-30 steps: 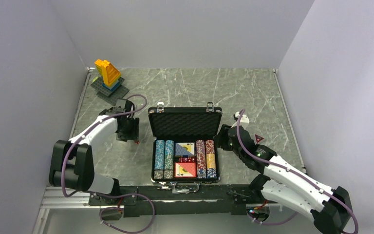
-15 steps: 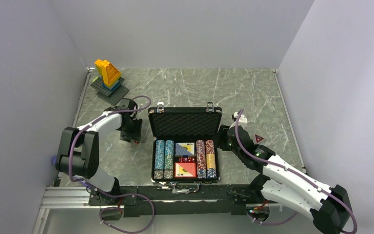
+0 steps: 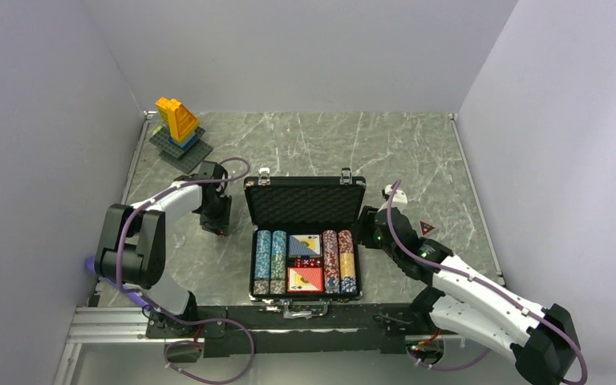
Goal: Pack up texas hold em set
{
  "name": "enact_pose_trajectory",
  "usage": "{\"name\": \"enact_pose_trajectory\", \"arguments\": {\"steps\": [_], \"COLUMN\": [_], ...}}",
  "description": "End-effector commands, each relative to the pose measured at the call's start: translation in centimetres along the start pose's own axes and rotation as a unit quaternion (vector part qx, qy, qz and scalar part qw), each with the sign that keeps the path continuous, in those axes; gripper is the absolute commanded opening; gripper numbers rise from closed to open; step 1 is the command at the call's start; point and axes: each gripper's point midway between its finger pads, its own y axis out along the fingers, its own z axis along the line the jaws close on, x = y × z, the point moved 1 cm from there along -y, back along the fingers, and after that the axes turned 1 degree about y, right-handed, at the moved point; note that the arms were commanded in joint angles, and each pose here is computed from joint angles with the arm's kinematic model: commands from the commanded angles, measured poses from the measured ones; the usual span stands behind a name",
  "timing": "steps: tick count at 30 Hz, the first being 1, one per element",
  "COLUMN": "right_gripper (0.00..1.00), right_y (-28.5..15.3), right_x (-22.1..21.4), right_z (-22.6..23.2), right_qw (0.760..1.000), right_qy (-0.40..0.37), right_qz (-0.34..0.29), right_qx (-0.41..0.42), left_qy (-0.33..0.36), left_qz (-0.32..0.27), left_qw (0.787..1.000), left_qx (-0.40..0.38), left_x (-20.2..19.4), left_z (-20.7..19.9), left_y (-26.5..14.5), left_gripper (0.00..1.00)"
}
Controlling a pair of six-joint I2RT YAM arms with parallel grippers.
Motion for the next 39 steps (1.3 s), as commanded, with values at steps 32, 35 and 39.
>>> {"name": "enact_pose_trajectory", "arguments": {"steps": [32, 35, 39], "right_gripper": [0.54, 0.54, 0.54], "right_y": [0.8, 0.7, 0.4], "right_x": [0.6, 0.5, 0.4], "right_z": [1.5, 1.5, 1.3], "right_qw": [1.0, 0.999, 0.999], "right_qy": [0.019, 0.024, 0.031], "right_qz": [-0.003, -0.002, -0.004], "right_qx": [0.024, 0.027, 0.027], "left_qy": [-0.247, -0.233, -0.205], "left_qz": [-0.215, -0.209, -0.186], "left_qw": [0.934, 0.938, 0.947], "left_qx": [-0.145, -0.149, -0.161], "left_x": [-7.4, -7.5, -7.4], "left_z": [-8.4, -10.7, -14.8], "left_y": [-13.3, -12.9, -12.0], "left_gripper": [0.0, 0.0, 0.0]}}
